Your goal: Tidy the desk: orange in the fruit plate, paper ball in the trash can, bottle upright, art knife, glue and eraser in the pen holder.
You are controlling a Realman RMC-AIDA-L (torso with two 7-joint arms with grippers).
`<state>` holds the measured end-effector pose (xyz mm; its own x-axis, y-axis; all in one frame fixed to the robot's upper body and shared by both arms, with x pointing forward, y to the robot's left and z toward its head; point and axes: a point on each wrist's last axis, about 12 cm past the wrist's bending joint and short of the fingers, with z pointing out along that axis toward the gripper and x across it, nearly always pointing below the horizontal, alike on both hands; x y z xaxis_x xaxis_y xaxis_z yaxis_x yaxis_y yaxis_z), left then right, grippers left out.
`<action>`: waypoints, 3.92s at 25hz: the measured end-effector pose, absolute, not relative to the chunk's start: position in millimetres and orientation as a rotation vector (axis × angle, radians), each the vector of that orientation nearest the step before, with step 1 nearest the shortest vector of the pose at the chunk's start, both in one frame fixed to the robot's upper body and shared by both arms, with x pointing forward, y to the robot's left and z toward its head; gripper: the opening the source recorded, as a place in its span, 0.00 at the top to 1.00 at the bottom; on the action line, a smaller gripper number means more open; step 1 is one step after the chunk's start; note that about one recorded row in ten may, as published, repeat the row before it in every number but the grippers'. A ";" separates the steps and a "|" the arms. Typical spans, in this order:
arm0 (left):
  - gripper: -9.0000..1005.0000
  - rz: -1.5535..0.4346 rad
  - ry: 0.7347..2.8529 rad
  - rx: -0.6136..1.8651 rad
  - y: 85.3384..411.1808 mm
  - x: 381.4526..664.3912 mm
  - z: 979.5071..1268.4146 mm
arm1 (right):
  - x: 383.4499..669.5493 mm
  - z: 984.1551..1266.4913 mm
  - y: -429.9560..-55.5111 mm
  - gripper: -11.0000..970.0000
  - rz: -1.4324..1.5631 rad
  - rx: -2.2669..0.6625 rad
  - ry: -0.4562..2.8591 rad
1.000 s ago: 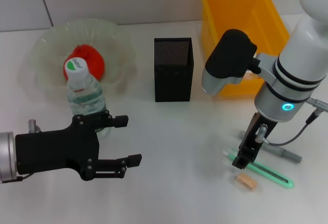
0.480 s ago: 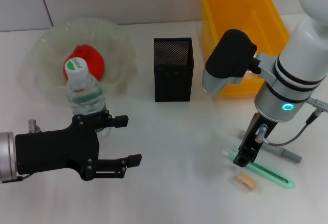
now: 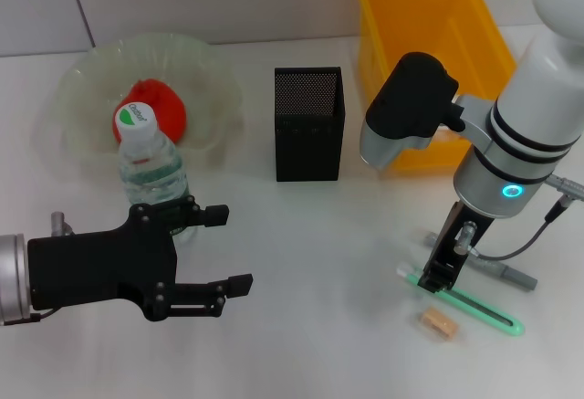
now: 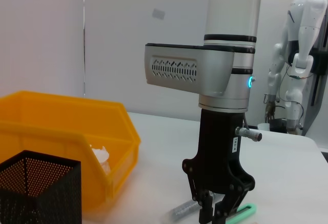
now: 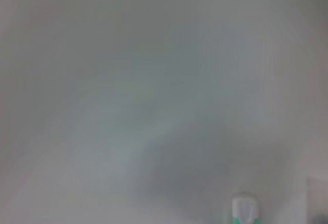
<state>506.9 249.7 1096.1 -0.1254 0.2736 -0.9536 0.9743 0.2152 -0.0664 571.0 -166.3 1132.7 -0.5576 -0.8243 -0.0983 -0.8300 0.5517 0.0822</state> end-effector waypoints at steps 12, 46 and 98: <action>0.14 -0.973 1.581 1.212 249.1 507.3 1096.4 | 571.0 1129.3 -167.1 0.90 0.187 -1.446 2.747; 0.14 -0.974 1.580 1.214 248.5 507.6 1096.6 | 572.6 1131.9 -166.8 0.82 0.174 -1.450 2.743; 0.14 -0.972 1.582 1.210 249.4 507.3 1096.5 | 574.4 1149.2 -161.4 0.91 0.125 -1.449 2.662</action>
<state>507.3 249.4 1096.5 -0.1241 0.2739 -0.9537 0.9746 0.2140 -0.0653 574.4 -161.4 1149.2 -0.5393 -0.8314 -0.1340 -0.8403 0.5418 0.0203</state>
